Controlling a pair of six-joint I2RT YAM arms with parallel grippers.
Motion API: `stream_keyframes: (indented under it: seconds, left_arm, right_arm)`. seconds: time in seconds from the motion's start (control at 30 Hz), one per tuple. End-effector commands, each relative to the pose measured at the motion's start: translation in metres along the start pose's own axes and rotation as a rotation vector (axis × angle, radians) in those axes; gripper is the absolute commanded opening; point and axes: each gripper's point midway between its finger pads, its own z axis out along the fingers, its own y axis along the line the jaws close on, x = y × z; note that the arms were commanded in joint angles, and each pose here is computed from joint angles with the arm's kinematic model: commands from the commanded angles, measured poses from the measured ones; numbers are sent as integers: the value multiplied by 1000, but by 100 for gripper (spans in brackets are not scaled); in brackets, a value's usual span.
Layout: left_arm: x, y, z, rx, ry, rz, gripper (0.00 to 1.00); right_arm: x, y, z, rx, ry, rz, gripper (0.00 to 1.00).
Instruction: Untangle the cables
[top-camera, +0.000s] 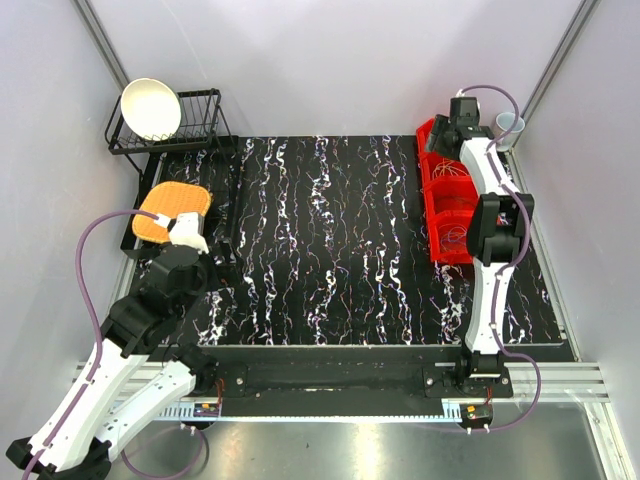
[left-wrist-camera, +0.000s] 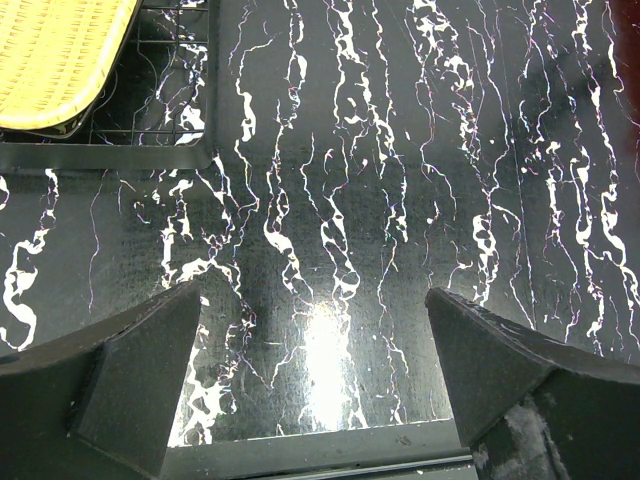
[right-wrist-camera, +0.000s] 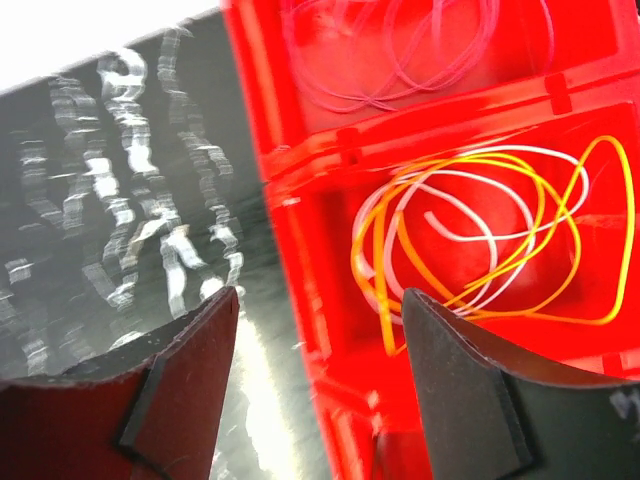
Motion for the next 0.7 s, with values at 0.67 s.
stream_keyframes:
  seconds: [0.67]
  left_arm:
    - [0,-10,14,21,21,17,99]
  right_arm:
    - [22,43,-196,-425,-214,257,80]
